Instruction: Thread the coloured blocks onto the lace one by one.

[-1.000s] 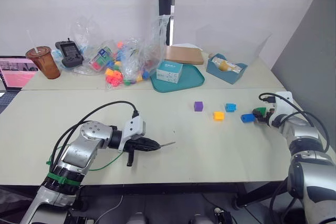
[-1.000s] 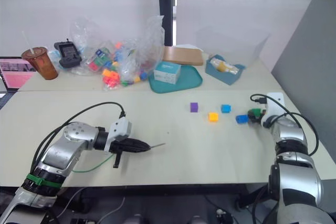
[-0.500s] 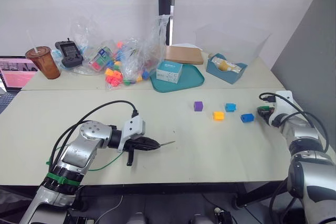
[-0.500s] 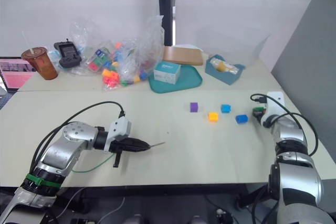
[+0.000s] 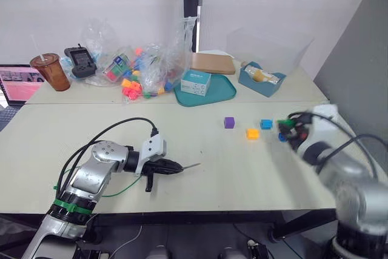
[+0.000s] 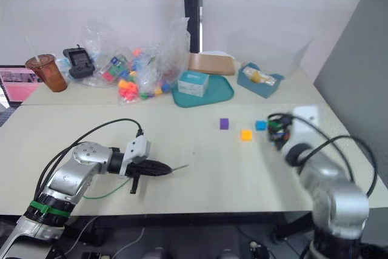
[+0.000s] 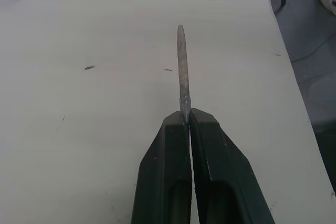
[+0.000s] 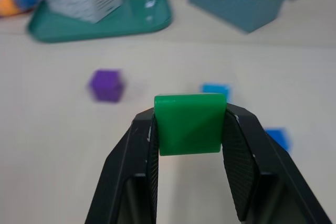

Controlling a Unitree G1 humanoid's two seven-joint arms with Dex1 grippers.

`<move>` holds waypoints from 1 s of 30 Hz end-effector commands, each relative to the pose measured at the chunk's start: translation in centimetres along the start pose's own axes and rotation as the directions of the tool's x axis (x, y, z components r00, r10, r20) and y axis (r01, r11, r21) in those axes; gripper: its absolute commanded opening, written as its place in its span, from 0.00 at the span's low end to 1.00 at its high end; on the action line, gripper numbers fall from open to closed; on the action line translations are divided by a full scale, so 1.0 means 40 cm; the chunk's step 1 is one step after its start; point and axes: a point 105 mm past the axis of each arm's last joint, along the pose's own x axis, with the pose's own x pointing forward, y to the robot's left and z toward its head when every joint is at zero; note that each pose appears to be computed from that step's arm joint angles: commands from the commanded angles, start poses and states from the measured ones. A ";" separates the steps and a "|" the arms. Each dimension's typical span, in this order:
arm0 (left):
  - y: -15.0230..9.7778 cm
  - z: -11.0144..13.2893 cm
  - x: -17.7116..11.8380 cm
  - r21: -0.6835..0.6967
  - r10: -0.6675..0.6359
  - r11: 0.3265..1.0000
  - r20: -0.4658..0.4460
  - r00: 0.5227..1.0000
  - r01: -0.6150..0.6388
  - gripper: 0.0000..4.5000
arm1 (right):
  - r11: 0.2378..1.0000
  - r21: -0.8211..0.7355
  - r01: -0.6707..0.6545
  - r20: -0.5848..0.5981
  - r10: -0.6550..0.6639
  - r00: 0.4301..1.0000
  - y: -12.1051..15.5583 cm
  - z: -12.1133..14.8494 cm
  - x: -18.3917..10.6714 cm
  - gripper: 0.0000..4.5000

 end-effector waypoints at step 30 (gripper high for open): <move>-0.046 -0.012 0.028 -0.032 0.068 0.996 -0.254 0.965 -0.078 0.00 | 0.902 -0.153 -0.404 -0.091 0.395 0.914 0.126 -0.097 -0.018 0.99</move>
